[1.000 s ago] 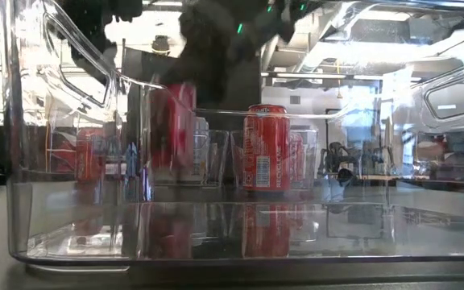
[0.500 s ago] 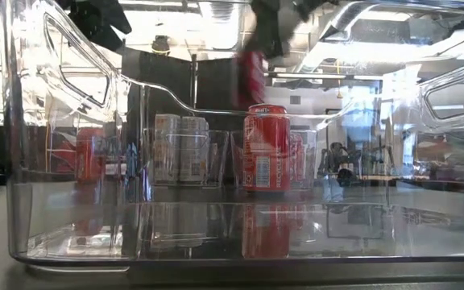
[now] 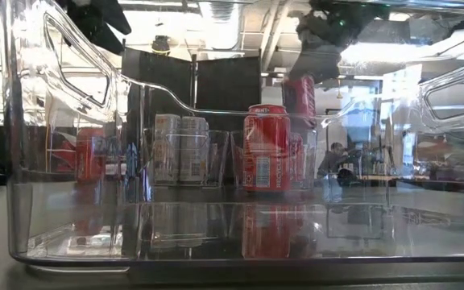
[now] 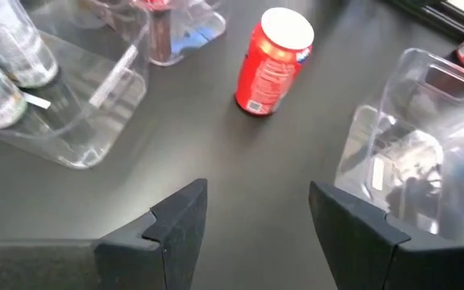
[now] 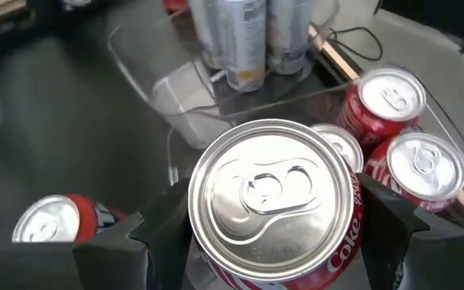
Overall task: Sort soda cans
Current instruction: Put the red soda can into the top right transparent bin, then remove the bottom right red soda can from the top right transparent bin
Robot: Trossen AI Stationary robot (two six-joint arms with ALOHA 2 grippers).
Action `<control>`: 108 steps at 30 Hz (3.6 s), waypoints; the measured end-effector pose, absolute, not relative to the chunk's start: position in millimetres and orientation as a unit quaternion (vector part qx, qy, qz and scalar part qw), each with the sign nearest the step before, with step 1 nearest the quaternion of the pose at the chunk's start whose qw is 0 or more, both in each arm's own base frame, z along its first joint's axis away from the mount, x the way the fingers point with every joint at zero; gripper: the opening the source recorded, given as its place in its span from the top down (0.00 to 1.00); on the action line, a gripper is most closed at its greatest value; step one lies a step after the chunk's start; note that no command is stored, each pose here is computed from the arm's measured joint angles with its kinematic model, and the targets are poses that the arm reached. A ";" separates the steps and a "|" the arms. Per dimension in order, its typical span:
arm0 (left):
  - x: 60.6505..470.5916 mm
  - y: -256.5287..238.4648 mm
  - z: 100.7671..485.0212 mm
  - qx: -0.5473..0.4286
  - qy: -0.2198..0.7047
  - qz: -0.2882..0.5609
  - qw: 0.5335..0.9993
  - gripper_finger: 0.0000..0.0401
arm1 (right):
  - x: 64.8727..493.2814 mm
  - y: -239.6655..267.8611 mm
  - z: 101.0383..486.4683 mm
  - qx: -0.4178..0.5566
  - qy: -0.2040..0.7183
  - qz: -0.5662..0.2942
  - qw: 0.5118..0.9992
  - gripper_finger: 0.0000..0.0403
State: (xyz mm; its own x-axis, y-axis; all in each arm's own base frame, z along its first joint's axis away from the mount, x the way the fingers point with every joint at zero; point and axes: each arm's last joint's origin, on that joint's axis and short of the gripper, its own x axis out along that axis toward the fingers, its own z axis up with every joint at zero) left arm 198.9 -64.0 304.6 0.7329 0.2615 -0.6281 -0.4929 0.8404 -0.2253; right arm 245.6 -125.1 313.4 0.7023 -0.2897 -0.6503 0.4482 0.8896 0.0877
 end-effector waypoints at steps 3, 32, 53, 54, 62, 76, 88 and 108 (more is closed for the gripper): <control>199.0 -63.1 304.9 -0.180 0.298 0.213 0.913 0.47 | 241.1 -126.8 302.3 0.130 0.326 -0.214 0.912 0.33; 201.3 -55.9 305.0 -0.215 0.285 0.240 0.903 0.47 | 260.9 -178.5 250.1 0.126 0.355 -0.217 0.900 0.33; 206.0 -50.0 308.1 -0.231 0.262 0.248 0.903 0.47 | 271.3 -194.8 218.8 0.171 0.373 -0.175 0.895 0.19; 206.2 -50.1 308.3 -0.234 0.261 0.249 0.903 0.47 | 271.4 -193.7 218.2 0.172 0.376 -0.173 0.894 0.17; 205.9 -51.4 308.2 -0.235 0.261 0.246 0.904 0.47 | 256.9 -188.2 247.7 0.182 0.338 -0.196 0.902 0.08; 208.4 -40.3 308.3 -0.152 0.279 0.244 0.916 0.47 | 273.6 -133.4 275.7 -0.025 0.340 -0.107 0.934 0.09; 215.9 -27.5 314.1 -0.188 0.240 0.259 0.916 0.47 | 314.4 -126.2 241.8 0.000 0.400 -0.077 0.913 0.23; 215.9 -27.6 313.9 -0.213 0.234 0.266 0.911 0.47 | 325.8 -144.0 269.4 0.064 0.482 -0.204 0.850 0.30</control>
State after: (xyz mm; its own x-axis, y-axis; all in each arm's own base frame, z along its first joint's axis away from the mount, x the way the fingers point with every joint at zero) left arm 215.9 -27.6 313.9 0.7493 0.3853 -0.5385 -0.5840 0.7679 -0.2631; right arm 325.8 -144.0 269.4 0.4526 -0.2847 -0.8450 0.4089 0.9084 -0.0871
